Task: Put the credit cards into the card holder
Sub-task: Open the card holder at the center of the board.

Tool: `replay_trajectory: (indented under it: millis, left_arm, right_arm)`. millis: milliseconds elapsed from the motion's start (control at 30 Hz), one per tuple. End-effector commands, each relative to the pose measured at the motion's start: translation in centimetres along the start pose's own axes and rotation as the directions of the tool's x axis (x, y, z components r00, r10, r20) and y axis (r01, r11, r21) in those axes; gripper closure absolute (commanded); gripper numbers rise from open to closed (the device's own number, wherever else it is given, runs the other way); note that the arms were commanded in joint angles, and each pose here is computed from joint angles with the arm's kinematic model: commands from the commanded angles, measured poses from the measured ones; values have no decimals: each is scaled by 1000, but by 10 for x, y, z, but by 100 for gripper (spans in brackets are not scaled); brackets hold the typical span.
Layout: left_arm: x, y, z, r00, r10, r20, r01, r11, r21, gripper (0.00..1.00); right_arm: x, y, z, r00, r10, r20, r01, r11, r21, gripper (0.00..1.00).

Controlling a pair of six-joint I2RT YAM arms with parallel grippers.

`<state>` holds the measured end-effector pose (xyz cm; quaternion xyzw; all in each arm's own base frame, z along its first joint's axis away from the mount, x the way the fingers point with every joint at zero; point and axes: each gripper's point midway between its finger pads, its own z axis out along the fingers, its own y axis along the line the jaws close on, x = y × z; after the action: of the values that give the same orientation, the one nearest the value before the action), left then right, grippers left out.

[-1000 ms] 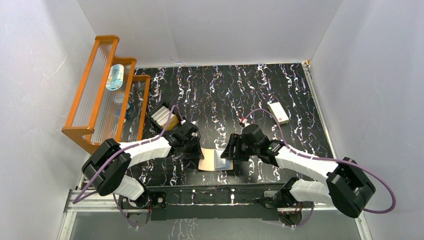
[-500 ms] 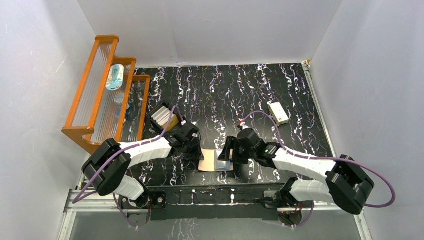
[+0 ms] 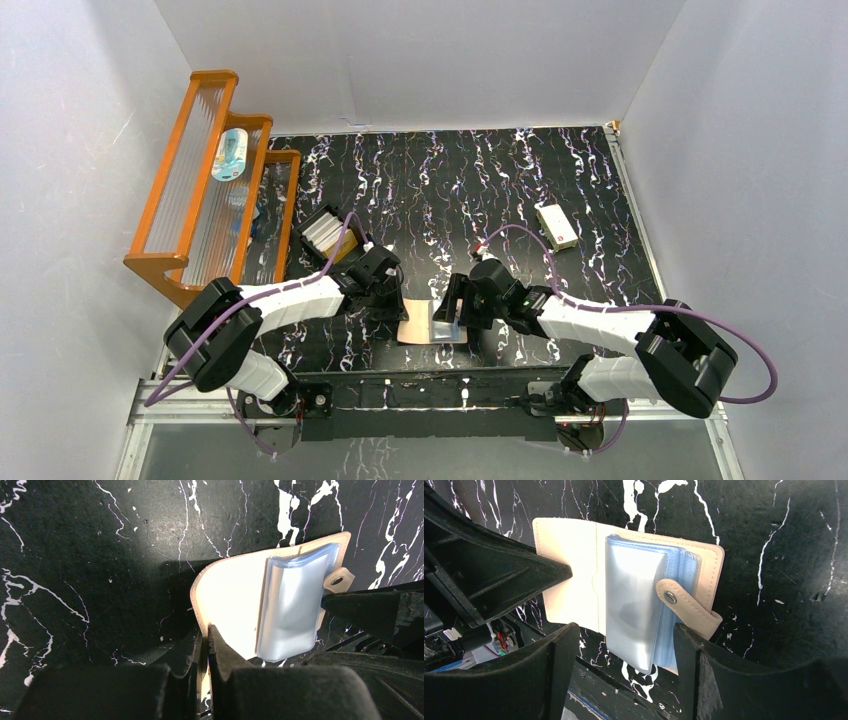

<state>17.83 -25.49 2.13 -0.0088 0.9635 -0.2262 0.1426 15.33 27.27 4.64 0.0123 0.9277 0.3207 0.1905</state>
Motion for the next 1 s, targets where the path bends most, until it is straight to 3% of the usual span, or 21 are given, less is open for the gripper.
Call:
replay_trajectory:
  millis: [0,433,667,967]
  left_arm:
    - [6,1,-3,1000,15,-18,-15,1000,-18,98]
    - [7,-6,-1,999,10,-30,-10,1000,-3,98]
    - [3,-15,-6,1000,1,-19,0,1000,28,97]
    - [-1,-11,-21,999,-30,10,30,1000,-7,69]
  right_arm:
    - [-12,15,2,998,22,55,-18,998,-59,22]
    - [-19,60,-1,997,52,55,-35,964,-264,20]
    - [-22,100,-18,997,42,57,-10,882,-472,19]
    - [-10,75,4,998,45,39,-25,911,-412,23]
